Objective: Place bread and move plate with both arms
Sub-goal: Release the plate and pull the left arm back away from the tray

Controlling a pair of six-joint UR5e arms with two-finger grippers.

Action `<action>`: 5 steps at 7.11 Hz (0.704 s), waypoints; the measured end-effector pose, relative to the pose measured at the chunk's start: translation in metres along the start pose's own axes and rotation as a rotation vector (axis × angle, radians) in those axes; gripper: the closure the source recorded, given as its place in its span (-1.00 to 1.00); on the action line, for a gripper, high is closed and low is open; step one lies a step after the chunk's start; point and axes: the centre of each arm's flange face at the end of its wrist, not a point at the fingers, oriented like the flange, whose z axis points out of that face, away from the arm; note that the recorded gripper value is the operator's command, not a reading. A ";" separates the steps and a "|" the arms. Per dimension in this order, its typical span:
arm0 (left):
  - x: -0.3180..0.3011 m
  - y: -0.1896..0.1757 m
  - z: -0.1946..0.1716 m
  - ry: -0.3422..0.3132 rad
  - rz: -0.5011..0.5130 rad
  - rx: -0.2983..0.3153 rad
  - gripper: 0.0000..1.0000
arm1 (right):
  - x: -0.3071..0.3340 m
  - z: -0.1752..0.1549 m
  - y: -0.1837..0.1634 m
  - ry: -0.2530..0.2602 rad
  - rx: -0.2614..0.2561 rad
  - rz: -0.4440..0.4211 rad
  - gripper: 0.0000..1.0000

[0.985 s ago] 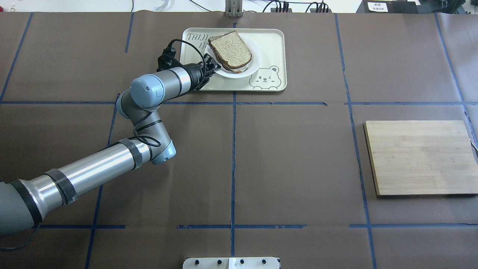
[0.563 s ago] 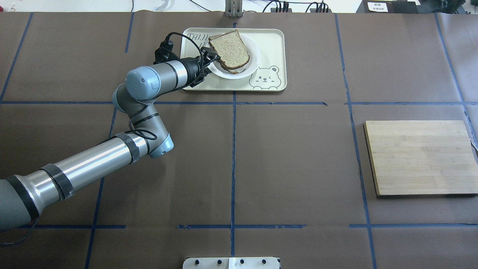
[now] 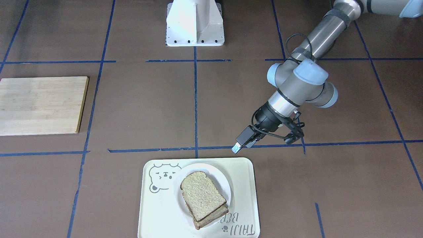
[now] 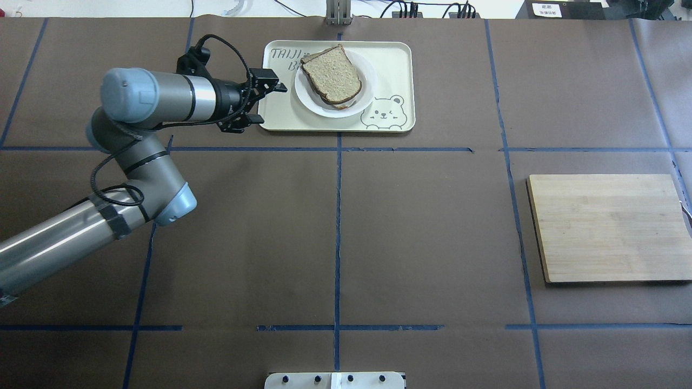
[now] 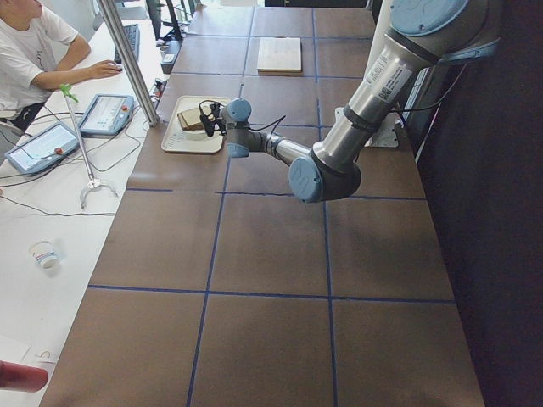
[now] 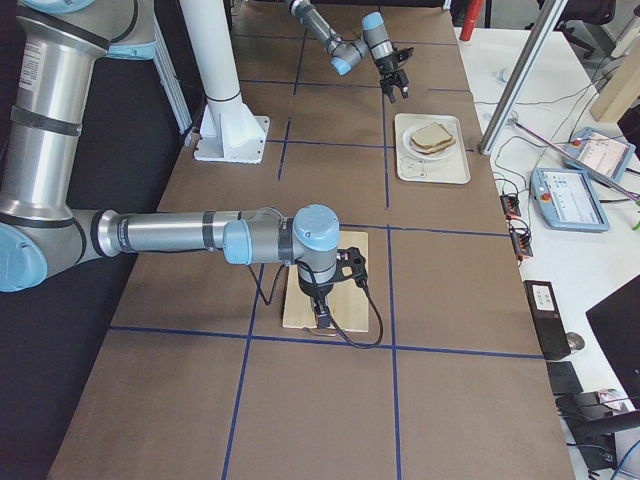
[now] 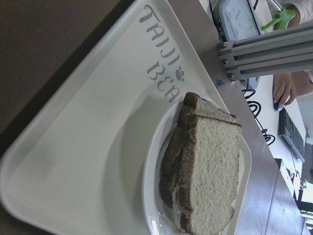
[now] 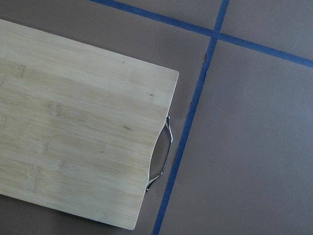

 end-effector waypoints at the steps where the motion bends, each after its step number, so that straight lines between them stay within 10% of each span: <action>1: -0.019 -0.003 -0.045 -0.083 0.137 -0.017 -1.00 | 0.000 0.000 0.000 0.000 0.000 0.000 -1.00; 5: -0.130 -0.062 -0.201 -0.563 0.759 -0.123 -1.00 | 0.001 0.001 0.001 0.000 -0.003 0.003 -1.00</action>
